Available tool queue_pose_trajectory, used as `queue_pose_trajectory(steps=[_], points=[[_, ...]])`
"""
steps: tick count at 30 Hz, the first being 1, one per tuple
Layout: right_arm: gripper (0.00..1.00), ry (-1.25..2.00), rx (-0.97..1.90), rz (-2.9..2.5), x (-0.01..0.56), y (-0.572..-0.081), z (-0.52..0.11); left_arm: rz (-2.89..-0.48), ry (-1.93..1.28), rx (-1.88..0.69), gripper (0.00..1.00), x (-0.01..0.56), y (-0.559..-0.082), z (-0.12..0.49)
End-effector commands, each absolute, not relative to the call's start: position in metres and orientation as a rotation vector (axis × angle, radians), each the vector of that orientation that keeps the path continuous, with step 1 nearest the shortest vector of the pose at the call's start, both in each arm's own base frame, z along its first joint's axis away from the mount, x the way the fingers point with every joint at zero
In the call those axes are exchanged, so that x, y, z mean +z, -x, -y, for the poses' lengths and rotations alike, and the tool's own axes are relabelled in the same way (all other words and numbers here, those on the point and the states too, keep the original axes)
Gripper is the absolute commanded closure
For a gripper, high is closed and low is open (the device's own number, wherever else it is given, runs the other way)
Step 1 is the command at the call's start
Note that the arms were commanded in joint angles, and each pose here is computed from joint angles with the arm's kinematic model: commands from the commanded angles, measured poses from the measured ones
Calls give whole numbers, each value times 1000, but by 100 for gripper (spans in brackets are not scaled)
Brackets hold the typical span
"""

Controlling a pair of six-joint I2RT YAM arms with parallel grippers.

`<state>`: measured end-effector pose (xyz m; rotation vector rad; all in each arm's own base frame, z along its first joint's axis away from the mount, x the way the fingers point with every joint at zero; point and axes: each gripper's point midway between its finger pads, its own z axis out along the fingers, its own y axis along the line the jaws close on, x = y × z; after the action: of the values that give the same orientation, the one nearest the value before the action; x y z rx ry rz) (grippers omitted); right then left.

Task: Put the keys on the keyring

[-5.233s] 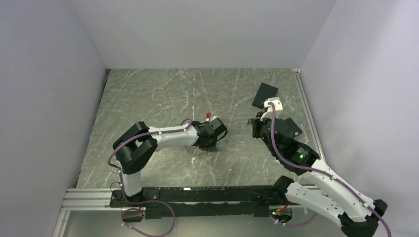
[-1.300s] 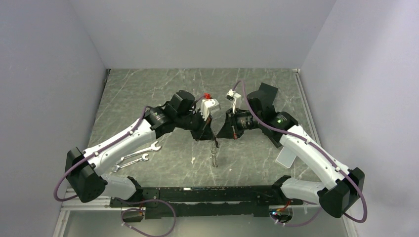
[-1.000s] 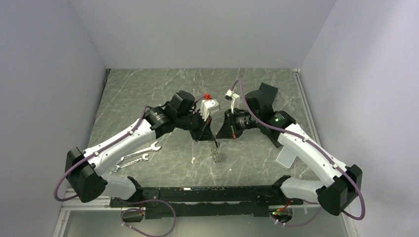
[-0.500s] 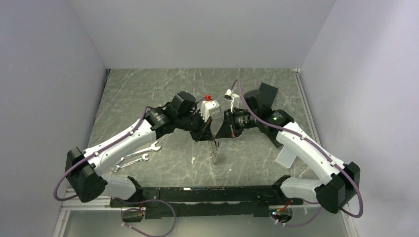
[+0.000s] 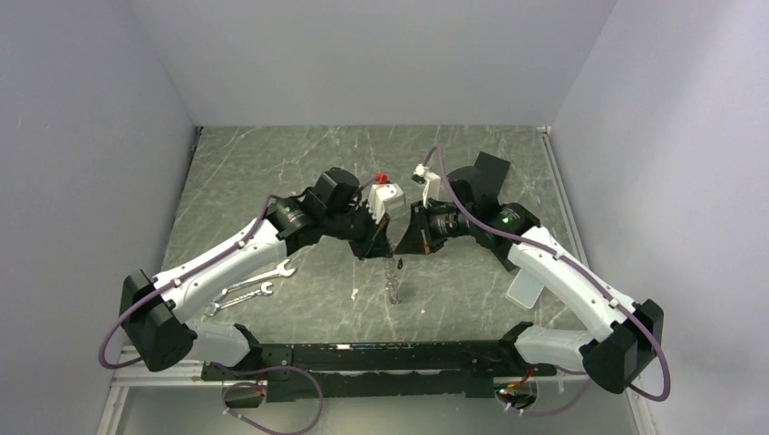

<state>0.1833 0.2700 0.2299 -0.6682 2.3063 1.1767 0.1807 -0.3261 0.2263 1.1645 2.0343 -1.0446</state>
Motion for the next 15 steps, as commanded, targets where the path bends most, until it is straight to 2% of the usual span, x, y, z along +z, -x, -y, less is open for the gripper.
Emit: queue_pose_trajectory(steps=[1,15], points=[[100,666,1117,-2255,240,-192,-273,-1759,-1214,-1186,100,284,-173,352],[100,587,980,-2297,234,-207,-258,-1674,-1253,-1168,100,286,-170,348]])
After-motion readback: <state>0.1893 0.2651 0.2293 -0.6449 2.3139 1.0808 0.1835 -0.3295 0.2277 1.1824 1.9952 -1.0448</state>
